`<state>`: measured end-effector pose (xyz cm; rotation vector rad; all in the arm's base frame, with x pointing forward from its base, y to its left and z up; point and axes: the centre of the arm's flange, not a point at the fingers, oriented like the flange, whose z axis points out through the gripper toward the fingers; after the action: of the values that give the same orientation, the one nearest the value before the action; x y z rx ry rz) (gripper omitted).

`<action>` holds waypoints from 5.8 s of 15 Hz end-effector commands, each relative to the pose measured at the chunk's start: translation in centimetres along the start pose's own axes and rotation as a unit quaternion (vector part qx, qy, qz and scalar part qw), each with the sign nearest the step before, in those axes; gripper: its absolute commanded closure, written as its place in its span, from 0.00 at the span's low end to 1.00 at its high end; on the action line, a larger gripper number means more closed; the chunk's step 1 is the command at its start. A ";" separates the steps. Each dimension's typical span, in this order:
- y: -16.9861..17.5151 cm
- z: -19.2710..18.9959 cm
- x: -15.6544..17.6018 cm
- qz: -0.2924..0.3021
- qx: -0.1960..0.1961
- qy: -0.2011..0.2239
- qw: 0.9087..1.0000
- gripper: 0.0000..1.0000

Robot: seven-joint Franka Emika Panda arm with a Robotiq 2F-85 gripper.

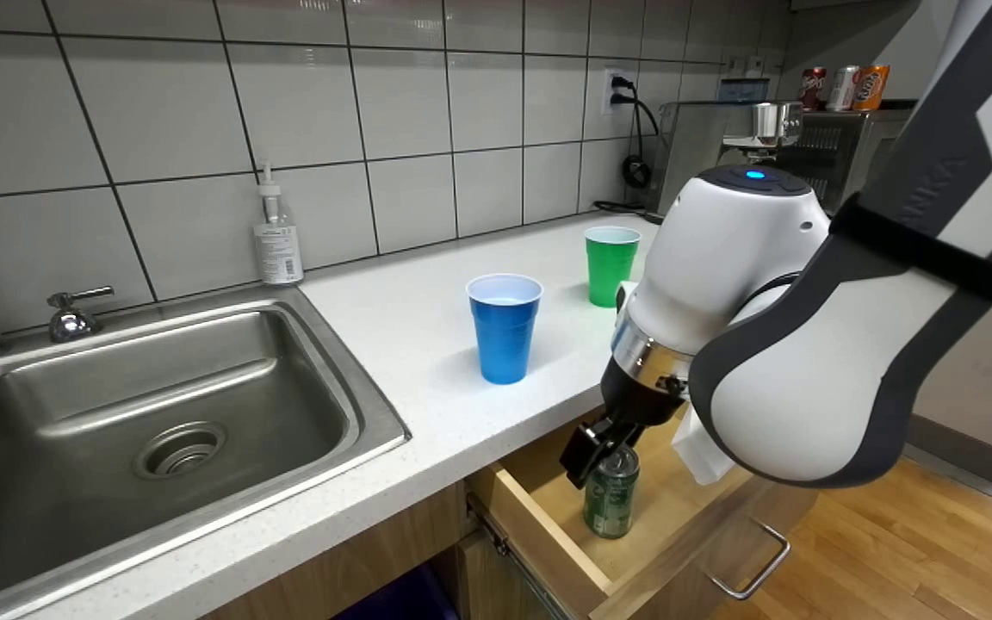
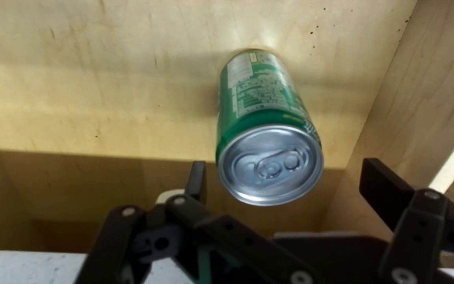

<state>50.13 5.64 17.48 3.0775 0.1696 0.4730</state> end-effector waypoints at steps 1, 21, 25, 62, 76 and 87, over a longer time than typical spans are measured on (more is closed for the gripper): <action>0.0 -2.6 -1.2 0.015 0.015 -0.008 1.000 0.00; 2.9 -10.7 -3.5 0.057 0.019 -0.107 0.992 0.00; 3.6 -12.1 -3.2 0.059 0.021 -0.134 0.989 0.00; 5.8 -4.4 -6.7 0.054 0.029 -0.320 0.945 0.00; 5.3 -0.6 -4.9 0.042 0.013 -0.307 0.951 0.00; 5.1 -0.2 -4.3 0.032 -0.014 -0.242 0.970 0.00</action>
<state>46.17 0.15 16.98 3.0805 0.0586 -0.3722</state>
